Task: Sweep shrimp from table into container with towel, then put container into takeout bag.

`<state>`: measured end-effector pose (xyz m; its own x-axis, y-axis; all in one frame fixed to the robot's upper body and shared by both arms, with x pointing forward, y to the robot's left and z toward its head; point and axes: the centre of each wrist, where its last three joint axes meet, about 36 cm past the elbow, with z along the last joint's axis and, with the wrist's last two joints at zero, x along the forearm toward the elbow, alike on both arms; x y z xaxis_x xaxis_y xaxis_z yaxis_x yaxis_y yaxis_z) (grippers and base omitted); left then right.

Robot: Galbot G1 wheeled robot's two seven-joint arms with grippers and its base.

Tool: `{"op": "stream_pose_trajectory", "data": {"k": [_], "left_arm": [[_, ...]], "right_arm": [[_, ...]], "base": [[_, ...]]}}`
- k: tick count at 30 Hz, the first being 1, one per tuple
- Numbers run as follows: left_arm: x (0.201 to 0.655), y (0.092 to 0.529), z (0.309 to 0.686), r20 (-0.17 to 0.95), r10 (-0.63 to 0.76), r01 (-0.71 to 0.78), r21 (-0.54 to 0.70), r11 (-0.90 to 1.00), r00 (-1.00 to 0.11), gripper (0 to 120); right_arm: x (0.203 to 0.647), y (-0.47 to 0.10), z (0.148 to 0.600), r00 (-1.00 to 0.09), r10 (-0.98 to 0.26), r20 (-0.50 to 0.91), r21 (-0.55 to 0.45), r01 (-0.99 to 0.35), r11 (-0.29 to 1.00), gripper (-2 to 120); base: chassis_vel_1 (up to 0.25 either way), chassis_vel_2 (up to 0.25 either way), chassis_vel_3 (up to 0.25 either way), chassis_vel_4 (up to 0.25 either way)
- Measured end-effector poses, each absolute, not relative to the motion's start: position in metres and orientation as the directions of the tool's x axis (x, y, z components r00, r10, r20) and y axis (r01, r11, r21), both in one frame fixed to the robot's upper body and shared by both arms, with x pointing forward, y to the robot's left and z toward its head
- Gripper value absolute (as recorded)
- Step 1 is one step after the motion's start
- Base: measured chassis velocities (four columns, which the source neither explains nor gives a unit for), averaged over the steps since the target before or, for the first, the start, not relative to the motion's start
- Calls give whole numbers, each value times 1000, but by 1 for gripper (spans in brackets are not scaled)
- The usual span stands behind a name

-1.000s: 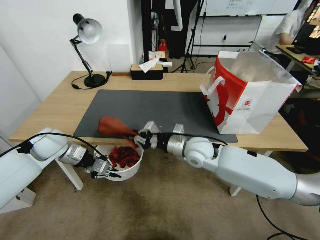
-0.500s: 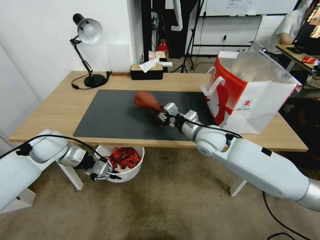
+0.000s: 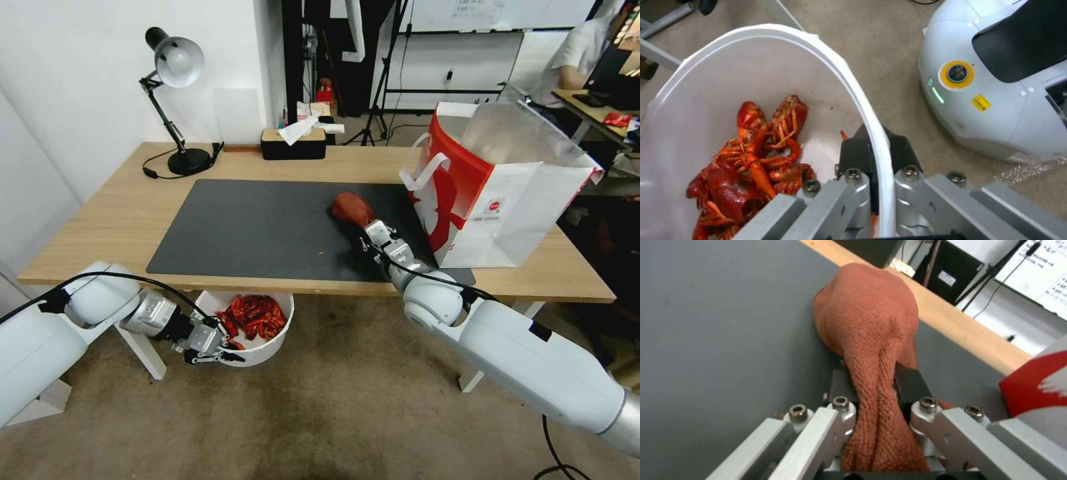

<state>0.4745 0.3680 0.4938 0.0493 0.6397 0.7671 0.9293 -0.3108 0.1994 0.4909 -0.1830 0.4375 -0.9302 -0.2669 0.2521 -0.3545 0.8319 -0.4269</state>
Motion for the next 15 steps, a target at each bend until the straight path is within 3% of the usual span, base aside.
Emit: {"op": "stream_pose_trajectory", "data": {"k": [5, 11, 13, 15], "left_arm": [[474, 368, 494, 767, 640, 929, 200, -312, 49, 0], [473, 367, 495, 767, 639, 927, 202, -315, 50, 0], [473, 366, 495, 767, 639, 927, 202, -315, 50, 0], [473, 366, 494, 768, 639, 927, 201, -315, 50, 0]], "right_arm": [[488, -184, 434, -934, -251, 255, -421, -341, 841, 9], [483, -186, 432, -937, -240, 255, -409, -330, 851, 33], [482, -187, 432, -937, -240, 255, -407, -329, 852, 36], [480, -188, 431, -937, -238, 256, -403, -327, 855, 48]], "base": [[0, 0, 0, 0], [0, 0, 0, 0], [0, 0, 0, 0], [0, 0, 0, 0]]}}
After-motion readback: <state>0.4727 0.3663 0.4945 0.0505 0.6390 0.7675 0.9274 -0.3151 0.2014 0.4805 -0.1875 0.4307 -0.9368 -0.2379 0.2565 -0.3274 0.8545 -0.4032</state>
